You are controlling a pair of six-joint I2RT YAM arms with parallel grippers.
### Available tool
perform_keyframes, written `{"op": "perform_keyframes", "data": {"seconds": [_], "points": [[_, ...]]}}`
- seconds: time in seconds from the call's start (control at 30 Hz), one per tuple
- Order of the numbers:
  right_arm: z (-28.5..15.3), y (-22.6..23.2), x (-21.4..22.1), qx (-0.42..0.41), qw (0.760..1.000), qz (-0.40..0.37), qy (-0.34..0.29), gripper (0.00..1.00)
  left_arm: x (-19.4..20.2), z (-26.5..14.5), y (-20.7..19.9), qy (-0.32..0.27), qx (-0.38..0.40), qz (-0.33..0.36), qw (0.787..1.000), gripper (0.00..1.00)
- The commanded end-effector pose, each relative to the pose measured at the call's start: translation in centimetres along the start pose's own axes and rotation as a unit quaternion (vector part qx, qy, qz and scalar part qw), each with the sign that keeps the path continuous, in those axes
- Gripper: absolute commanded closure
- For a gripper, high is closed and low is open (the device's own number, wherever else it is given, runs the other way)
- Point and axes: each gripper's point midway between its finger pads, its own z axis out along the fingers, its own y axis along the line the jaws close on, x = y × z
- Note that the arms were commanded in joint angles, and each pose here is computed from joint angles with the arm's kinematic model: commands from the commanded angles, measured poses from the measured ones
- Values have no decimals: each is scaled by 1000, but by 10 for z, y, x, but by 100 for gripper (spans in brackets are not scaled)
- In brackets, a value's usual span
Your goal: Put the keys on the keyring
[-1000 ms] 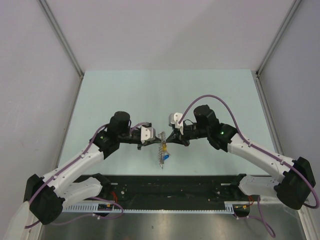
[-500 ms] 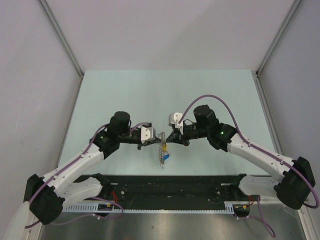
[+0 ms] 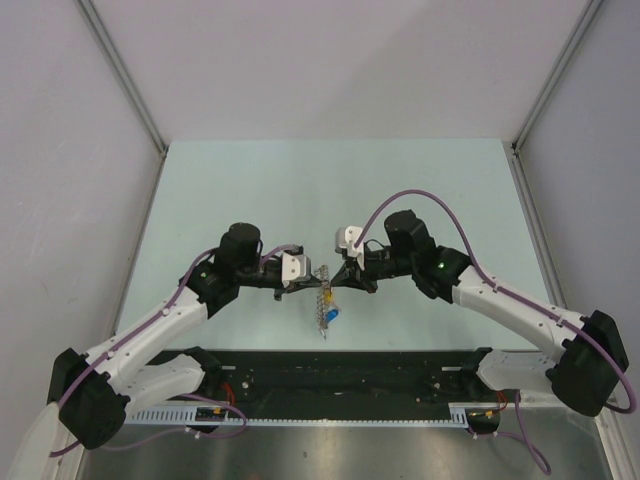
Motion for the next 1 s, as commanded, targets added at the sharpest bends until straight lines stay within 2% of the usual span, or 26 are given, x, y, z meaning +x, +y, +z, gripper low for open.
{"op": "perform_keyframes", "data": {"seconds": [0.0, 0.6, 0.8, 0.97], "points": [[5, -2, -21, -4, 999, -21, -27, 100, -22, 0, -2, -39, 17, 39, 998, 100], [11, -3, -28, 3, 999, -10, -37, 100, -23, 1, 1, -36, 5, 33, 999, 100], [10, 0, -27, 4, 999, -25, -31, 100, -23, 2, 9, -24, -16, -18, 999, 100], [6, -4, -16, 25, 999, -33, -3, 100, -28, -1, 13, -34, -46, -60, 997, 100]]}}
